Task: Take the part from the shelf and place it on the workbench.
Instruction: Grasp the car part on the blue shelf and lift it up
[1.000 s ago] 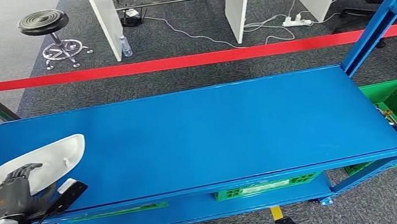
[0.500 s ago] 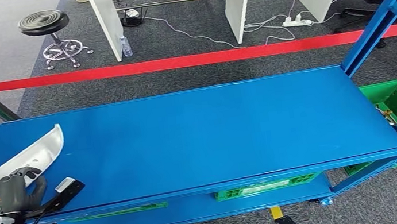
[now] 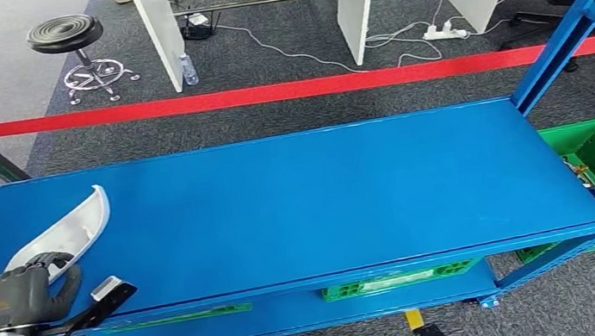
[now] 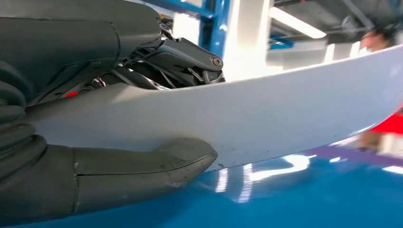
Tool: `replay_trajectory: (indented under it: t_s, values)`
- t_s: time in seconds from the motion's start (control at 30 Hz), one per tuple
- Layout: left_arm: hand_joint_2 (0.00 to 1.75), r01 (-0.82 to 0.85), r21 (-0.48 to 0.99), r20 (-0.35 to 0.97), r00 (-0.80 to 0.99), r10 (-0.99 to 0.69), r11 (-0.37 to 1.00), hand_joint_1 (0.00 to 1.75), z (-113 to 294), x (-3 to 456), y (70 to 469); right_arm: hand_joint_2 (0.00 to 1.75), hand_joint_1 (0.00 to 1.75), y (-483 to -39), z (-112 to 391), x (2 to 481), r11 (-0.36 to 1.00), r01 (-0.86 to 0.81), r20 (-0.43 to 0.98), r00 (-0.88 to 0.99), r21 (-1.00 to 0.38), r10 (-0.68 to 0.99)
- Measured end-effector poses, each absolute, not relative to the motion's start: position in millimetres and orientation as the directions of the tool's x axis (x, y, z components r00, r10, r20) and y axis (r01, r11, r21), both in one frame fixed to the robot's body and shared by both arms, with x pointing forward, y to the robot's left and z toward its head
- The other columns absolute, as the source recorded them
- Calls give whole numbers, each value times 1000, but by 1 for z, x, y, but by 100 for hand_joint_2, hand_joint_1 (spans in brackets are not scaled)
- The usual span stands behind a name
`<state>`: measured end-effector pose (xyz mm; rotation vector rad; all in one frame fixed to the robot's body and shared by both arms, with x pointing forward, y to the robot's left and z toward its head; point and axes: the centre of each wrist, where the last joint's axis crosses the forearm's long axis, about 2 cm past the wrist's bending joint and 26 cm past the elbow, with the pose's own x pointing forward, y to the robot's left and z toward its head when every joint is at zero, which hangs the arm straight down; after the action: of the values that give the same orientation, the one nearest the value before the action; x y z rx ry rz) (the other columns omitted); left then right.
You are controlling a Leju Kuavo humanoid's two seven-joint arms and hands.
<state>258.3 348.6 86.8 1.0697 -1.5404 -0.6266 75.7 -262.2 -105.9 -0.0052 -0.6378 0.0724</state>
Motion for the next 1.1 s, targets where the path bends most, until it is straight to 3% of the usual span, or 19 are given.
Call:
replay_trajectory:
  t_s: [0.3, 0.7, 1.1]
  values:
    - [175, -287, 780, 534, -157, -831, 555, 175, 101, 237, 304, 0, 0, -263, -107, 69, 999, -34, 608, 793, -32, 46]
    - [175, -387, 713, 451, -385, -805, 585, 175, 126, 194, 231, 0, 0, -272, -110, 54, 997, 77, 650, 758, -11, -52]
    - [175, -410, 653, 462, -450, -765, 636, 175, 137, 169, 213, 0, 0, -277, -110, 50, 992, 121, 643, 763, -34, -71]
